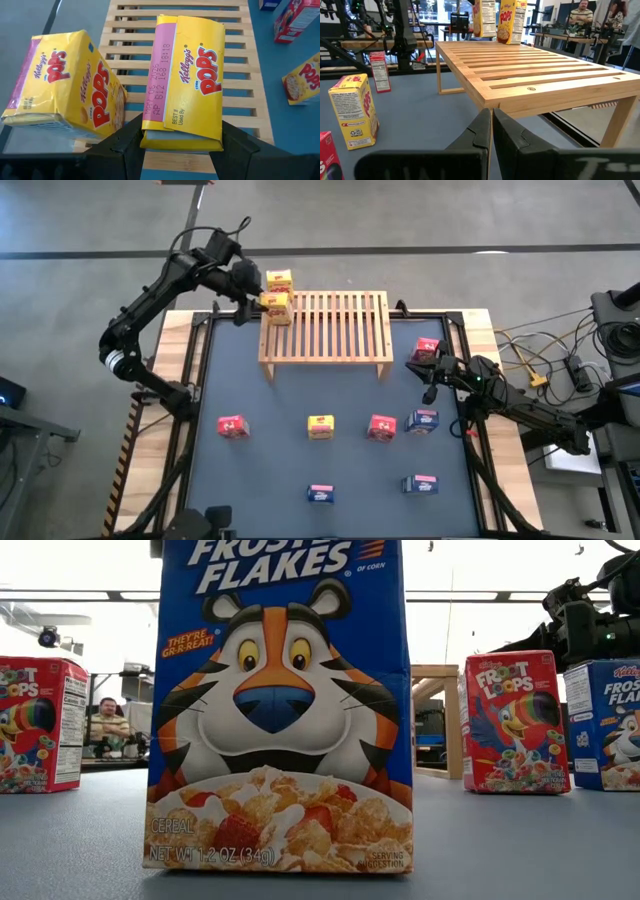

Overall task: Stack cereal on shelf
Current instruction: Put the bottom yellow cereal box on the shelf aligned with the other yellow cereal box, then put the yellow cereal box on the shelf aligned with the other yellow cereal boxes

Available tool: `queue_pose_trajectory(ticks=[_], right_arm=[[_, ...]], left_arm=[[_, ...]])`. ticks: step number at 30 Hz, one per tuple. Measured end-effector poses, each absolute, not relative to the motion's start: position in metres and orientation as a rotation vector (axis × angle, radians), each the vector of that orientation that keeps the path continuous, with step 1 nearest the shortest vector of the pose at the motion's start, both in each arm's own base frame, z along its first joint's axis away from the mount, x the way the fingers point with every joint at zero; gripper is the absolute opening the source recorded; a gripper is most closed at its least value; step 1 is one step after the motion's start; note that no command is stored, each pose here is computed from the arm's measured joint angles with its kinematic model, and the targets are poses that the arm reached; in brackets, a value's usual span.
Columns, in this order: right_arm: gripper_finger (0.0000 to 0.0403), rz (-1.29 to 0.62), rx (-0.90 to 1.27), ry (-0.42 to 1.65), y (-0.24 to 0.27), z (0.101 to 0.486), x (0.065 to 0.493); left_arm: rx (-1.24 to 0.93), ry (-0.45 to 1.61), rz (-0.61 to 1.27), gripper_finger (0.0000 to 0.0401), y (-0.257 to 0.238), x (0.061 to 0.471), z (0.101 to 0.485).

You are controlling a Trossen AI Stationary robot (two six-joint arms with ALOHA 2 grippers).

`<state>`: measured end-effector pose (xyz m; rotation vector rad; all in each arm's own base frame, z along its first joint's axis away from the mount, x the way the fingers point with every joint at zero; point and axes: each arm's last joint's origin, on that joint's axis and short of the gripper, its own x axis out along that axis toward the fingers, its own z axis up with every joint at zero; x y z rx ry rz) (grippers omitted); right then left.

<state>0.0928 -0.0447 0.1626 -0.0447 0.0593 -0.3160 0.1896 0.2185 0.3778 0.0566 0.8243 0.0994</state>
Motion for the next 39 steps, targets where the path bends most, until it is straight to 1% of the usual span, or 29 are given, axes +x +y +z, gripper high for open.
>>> queue_pose_trajectory(ticks=[13, 27, 35, 39], right_arm=[[0.0009, -0.316, -0.045, 0.059, -0.045, 0.163, 0.093], [0.0009, -0.316, -0.045, 0.06, -0.045, 0.162, 0.093], [0.0009, -0.316, -0.045, 0.06, -0.045, 0.162, 0.093], [0.0009, -0.316, -0.045, 0.06, -0.045, 0.162, 0.093]], left_arm=[[0.015, 0.861, 0.081, 0.0171, 0.228, 0.196, 0.364], [-0.002, 0.906, 0.12, 0.0224, 0.223, 0.191, 0.367], [0.004, 0.901, 0.134, 0.0233, 0.217, 0.186, 0.373], [0.033, 0.927, 0.184, 0.0233, 0.209, 0.178, 0.381]])
